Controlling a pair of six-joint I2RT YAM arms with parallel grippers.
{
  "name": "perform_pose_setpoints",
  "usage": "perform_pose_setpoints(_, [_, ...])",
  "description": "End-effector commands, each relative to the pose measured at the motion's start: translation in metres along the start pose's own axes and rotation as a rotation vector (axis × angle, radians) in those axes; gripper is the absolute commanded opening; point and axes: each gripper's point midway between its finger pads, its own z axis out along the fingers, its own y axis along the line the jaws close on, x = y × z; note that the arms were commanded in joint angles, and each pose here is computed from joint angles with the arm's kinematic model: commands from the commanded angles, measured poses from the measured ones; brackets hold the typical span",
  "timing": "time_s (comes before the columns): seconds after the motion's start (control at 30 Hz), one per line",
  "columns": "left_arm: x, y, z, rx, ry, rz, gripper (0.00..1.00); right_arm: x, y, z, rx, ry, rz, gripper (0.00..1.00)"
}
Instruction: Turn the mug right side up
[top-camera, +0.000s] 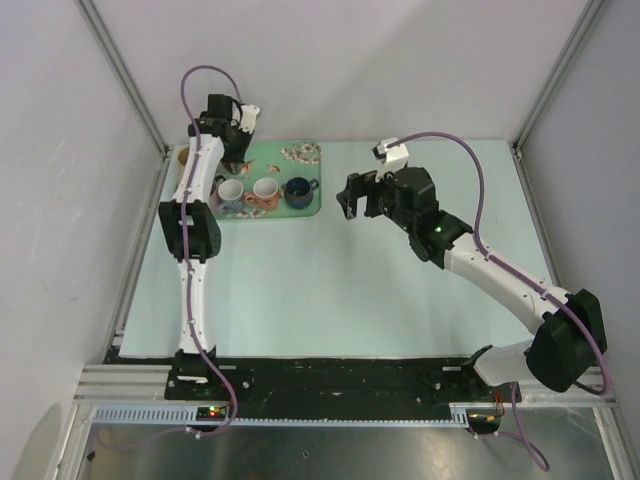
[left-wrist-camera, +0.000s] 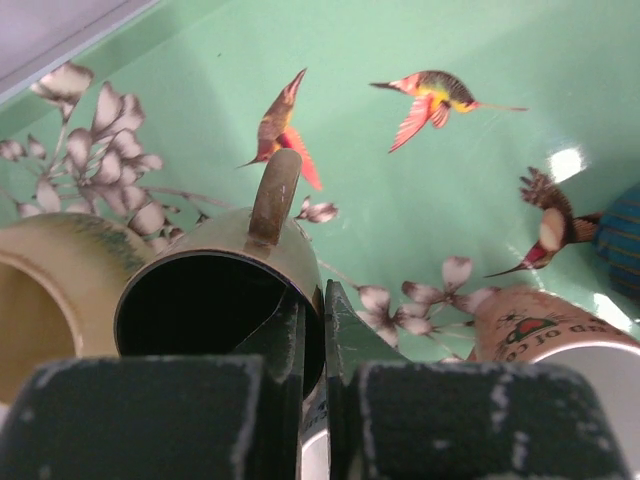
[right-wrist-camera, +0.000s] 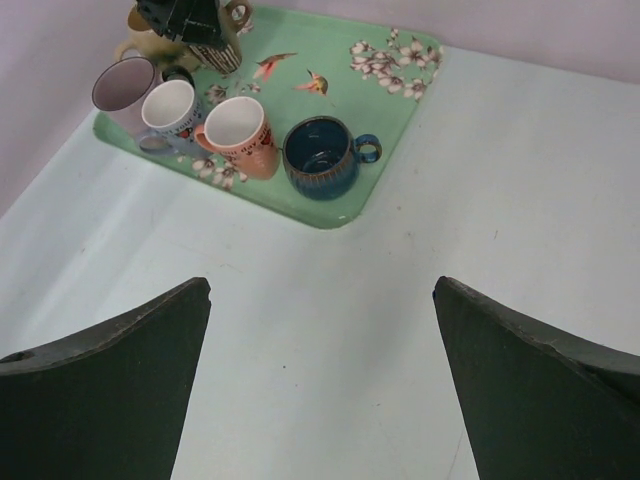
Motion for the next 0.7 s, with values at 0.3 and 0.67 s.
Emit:
perform_pose_setpoints(0.3, [-0.001,-0.026,0.037,0.070,-0.035,-0.059,0.00,0.015,-0.008,0.004,0.055,0.050,-0.078,0.99])
perform_pose_setpoints(0.67, [-0.016,-0.019,0.019,0.054,-0.076,-0.065,0.63,0.011,-0.005,0.006,0.034,0.030,-0.083,0.99])
